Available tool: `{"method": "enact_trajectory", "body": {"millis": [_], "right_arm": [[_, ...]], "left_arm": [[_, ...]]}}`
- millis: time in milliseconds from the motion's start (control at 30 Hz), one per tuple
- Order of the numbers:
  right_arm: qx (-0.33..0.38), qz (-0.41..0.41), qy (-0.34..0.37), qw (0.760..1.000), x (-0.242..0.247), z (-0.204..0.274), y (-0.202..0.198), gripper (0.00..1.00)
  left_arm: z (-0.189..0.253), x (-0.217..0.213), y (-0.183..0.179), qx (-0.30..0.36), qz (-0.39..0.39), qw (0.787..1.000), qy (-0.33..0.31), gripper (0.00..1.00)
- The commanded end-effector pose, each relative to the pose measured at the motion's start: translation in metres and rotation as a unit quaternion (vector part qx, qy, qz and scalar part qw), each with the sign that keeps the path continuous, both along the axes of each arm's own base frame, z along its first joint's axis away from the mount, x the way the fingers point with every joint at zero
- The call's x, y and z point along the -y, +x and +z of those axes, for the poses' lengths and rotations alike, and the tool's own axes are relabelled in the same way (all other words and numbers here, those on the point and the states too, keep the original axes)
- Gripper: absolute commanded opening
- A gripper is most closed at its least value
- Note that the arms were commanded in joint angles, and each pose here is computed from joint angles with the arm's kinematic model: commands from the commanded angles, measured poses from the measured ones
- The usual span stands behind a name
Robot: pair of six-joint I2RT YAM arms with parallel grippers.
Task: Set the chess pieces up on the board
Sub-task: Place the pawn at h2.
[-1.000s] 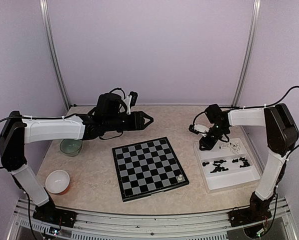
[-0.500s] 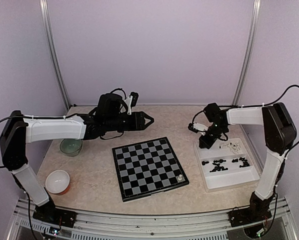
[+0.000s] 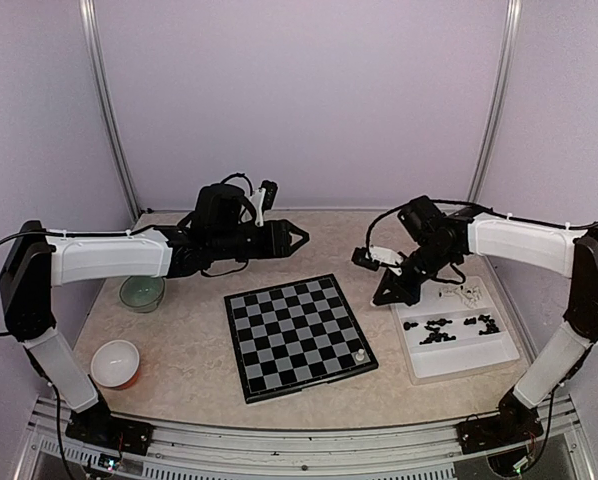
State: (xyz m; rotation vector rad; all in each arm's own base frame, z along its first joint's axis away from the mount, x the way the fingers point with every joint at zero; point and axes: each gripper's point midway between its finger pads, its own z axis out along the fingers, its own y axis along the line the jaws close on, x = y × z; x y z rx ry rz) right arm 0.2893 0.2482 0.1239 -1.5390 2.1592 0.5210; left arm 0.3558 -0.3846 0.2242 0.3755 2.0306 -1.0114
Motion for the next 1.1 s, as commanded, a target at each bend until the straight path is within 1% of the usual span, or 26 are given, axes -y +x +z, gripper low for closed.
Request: {"method": "enact_trajectory", "body": {"millis": [0,167,367,700,1067], "right_arm": [[-0.067,0.076,-0.007,0.995,-0.021,-0.023,-0.049,0.05],[-0.082,0.106,-0.038,0.990,-0.030,-0.043,-0.064,0.06],[-0.091,0.126,-0.059,0.986,-0.039,-0.057,-0.072,0.07],[-0.073,0.111,-0.093,0.987,-0.045,-0.071,-0.056,0.08],[-0.078,0.111,-0.098,0.986,-0.050,-0.078,-0.054,0.10]], "left_arm": [[0.017,-0.002,0.000,0.022,0.004,1.000,-0.013,0.57],[0.019,-0.005,-0.003,0.023,0.007,1.000,-0.014,0.57],[0.017,-0.009,-0.005,0.021,0.013,1.000,-0.013,0.57],[0.016,-0.015,-0.007,0.022,0.020,0.999,-0.017,0.57],[0.013,-0.016,-0.006,0.021,0.019,0.999,-0.016,0.57]]}}
